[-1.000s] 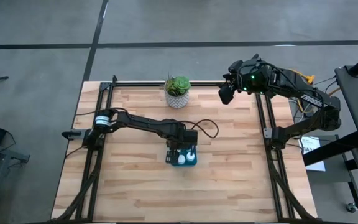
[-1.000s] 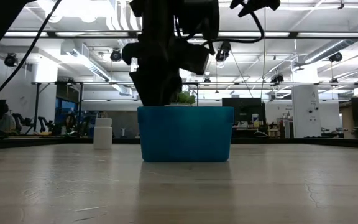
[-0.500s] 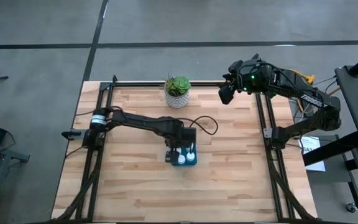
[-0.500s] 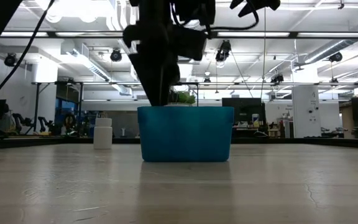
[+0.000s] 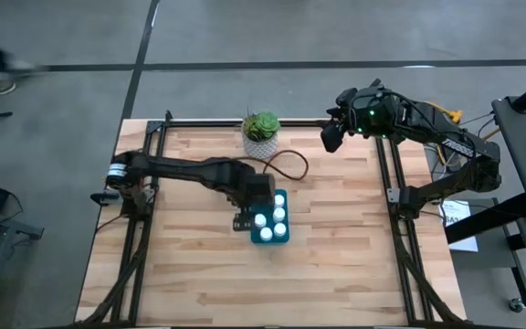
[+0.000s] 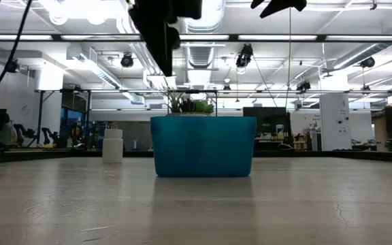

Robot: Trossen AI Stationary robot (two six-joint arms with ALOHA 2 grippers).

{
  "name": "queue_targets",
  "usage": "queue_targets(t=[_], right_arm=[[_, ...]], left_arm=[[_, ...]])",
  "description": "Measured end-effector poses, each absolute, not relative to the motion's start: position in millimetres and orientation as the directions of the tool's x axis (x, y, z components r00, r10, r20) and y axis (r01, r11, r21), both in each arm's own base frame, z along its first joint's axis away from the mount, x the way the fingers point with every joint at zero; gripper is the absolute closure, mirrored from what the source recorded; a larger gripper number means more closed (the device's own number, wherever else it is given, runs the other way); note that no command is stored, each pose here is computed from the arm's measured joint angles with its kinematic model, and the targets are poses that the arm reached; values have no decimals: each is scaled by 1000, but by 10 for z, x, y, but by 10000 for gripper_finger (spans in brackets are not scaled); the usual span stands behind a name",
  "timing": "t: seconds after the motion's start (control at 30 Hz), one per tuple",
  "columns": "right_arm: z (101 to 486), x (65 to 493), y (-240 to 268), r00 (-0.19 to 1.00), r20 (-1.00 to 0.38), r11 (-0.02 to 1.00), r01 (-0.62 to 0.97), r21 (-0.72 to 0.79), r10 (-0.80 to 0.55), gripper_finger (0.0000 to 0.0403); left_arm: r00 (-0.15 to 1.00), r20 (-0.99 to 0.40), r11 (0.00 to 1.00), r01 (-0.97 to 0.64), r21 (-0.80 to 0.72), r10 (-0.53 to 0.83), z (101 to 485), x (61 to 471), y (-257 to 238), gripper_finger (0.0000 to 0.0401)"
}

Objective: Pick and place pill bottles into a basket
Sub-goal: Put the white medicine bottle into the blue bin

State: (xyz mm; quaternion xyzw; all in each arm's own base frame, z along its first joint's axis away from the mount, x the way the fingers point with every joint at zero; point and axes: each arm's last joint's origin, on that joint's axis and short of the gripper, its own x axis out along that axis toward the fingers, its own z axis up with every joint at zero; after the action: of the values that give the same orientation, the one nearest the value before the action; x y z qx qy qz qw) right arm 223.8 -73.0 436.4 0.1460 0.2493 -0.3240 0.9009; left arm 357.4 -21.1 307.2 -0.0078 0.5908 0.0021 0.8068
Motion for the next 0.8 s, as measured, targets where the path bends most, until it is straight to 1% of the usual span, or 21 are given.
queue_targets(t=[0.2, 0.33, 0.53, 0.8], right_arm=[[4377, 2247, -732, 674, -530, 748, 655, 109, -514, 184], [4407, 2265, -738, 692, -500, 741, 657, 139, -520, 184], [4448, 2288, -747, 715, -459, 745, 649, 153, -528, 184], [4450, 2289, -747, 716, -457, 730, 658, 186, -529, 184]], left_arm=[[355, -929, 995, -52, 88, 100, 3318, 3257, -156, 124], [395, -907, 989, -76, 126, 146, 3358, 3018, -108, 124], [425, -890, 985, -120, 125, 165, 3233, 2635, 2, 124], [523, -832, 979, -176, 107, 185, 3128, 2217, 103, 125]])
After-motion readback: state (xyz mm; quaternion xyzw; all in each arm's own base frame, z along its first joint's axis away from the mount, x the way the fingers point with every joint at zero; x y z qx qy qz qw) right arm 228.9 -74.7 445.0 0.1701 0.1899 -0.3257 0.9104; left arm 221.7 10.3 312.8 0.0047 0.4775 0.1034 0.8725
